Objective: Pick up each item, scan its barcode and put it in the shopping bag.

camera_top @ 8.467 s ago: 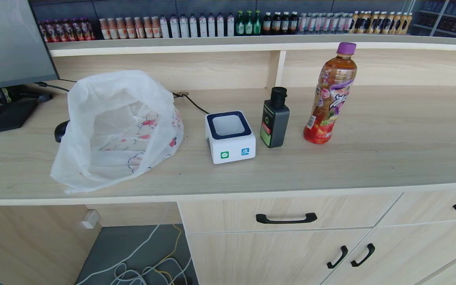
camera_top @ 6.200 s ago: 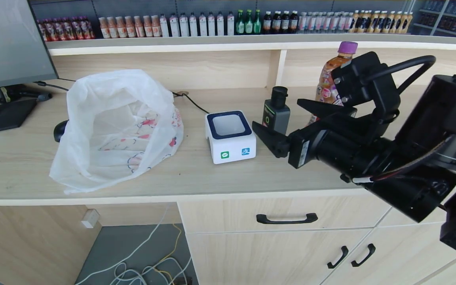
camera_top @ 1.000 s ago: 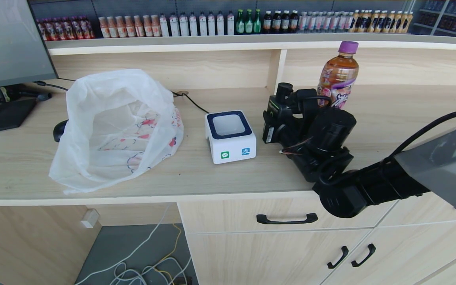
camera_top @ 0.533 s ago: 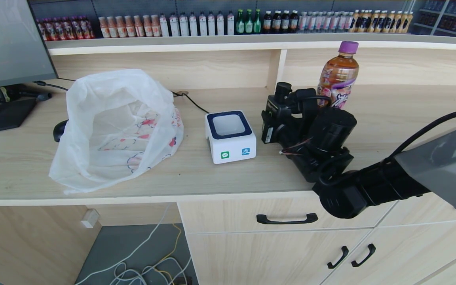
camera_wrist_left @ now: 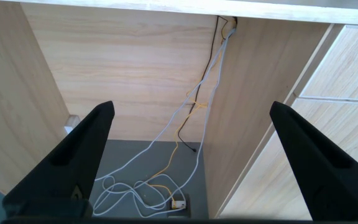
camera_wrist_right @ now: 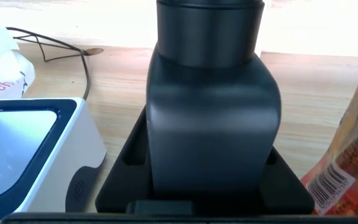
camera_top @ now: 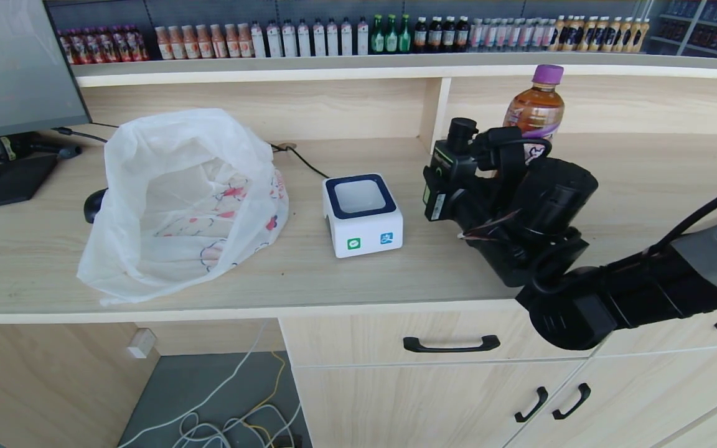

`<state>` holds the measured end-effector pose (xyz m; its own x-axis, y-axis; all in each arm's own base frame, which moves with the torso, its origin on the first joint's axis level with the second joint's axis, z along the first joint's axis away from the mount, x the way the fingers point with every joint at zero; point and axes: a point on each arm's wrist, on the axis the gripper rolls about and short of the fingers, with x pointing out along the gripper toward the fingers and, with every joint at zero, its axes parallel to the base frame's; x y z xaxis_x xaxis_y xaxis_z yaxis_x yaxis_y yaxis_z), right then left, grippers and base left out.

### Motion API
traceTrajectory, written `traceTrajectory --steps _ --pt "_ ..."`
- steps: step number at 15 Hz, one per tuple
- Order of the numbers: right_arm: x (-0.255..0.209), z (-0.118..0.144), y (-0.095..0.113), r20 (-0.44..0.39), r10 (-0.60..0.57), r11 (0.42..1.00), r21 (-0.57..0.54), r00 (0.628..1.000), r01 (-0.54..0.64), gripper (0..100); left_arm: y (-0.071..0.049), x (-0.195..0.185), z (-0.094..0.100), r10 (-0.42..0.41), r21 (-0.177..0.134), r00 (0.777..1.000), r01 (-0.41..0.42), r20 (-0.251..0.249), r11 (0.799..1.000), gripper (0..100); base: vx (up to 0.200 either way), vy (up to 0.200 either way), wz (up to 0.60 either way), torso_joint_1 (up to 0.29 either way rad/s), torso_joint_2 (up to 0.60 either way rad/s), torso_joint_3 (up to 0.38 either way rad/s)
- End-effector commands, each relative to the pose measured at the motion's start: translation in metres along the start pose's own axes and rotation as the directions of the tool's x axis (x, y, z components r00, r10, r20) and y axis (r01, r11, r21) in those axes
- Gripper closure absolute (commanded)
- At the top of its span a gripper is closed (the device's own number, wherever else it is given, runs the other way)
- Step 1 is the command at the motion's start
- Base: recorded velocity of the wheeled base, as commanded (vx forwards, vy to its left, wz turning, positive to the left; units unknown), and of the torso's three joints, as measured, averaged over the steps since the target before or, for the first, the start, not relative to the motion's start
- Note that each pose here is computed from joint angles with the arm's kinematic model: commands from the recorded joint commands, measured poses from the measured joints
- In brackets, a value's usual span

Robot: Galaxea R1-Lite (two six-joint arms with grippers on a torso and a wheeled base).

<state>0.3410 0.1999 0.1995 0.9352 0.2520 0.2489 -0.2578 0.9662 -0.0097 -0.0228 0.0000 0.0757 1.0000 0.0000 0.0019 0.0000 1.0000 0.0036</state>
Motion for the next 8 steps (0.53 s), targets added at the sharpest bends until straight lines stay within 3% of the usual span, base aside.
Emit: traceTrajectory --steps 1,8 --pt "-0.018 0.021 -0.007 0.018 -0.002 1.0 0.003 1.0 0.002 100 0.0 0.0 0.0 0.0 0.001 1.0 0.0 0.001 1.0 0 0.0 0.0 0.0 0.0 0.0 0.0" --pt "-0.068 0.055 -0.024 0.036 -0.007 1.0 0.007 0.999 0.007 100 0.0 0.0 0.0 0.0 -0.001 1.0 0.0 0.001 1.0 0 0.0 0.0 0.0 0.0 0.0 0.0"
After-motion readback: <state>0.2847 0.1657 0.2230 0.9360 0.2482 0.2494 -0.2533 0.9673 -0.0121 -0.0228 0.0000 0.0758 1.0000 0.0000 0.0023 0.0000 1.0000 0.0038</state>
